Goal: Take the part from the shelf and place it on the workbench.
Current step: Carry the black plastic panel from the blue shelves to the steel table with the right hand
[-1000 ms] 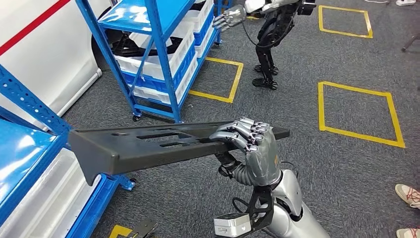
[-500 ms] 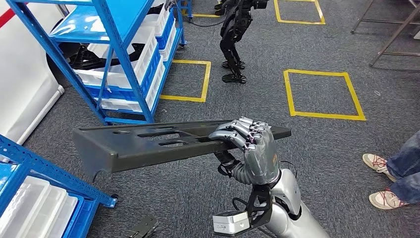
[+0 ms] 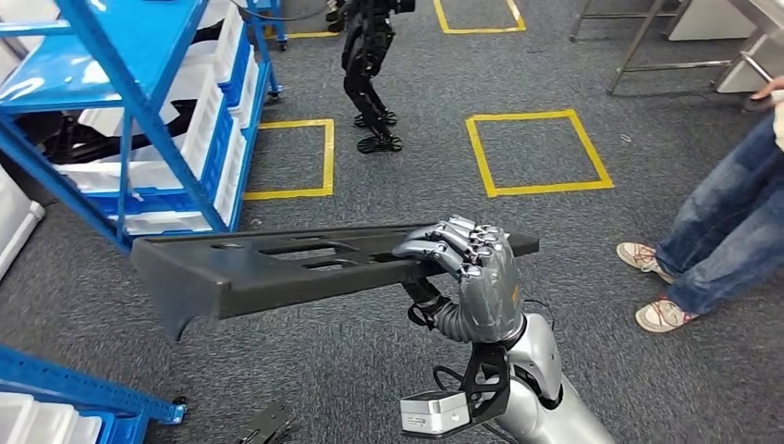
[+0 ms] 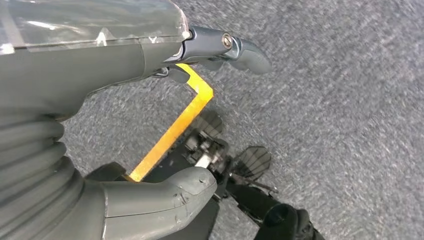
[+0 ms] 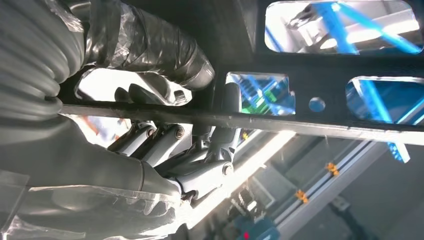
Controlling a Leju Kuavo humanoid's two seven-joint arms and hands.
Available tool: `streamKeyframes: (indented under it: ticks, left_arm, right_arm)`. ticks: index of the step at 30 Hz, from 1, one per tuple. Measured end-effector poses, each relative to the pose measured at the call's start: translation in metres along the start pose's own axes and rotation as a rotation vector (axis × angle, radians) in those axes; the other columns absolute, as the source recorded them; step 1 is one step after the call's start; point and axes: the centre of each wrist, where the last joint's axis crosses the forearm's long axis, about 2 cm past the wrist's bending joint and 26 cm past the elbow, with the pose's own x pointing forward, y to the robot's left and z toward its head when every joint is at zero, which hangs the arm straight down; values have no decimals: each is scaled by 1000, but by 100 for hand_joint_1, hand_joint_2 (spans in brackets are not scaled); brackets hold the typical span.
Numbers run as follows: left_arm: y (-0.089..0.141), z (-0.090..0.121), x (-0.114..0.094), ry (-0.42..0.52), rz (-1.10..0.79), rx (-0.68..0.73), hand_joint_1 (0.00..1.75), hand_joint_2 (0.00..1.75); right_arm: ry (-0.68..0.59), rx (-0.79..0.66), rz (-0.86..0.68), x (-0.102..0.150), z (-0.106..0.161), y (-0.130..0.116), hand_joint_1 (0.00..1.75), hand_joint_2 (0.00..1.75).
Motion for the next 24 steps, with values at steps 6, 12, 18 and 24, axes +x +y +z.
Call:
streamKeyframes:
  ticks: [6,12,18,24]
  left_arm:
    - [-2,0,-1,-1,0,-3,0,175]
    - [-1,1,-2,2,0,-3,0,175]
    - [-1,0,0,-14,9,-18,0,175]
    - [-5,1,-4,-8,6,-32,0,175]
  right_arm:
    - [2,-2,-3,0,0,0,175,175]
    - [3,-1,-4,0,0,0,175,175]
    - [4,-2,-5,0,0,0,175,175]
    - [14,-1,-19,1,3,0,175,175]
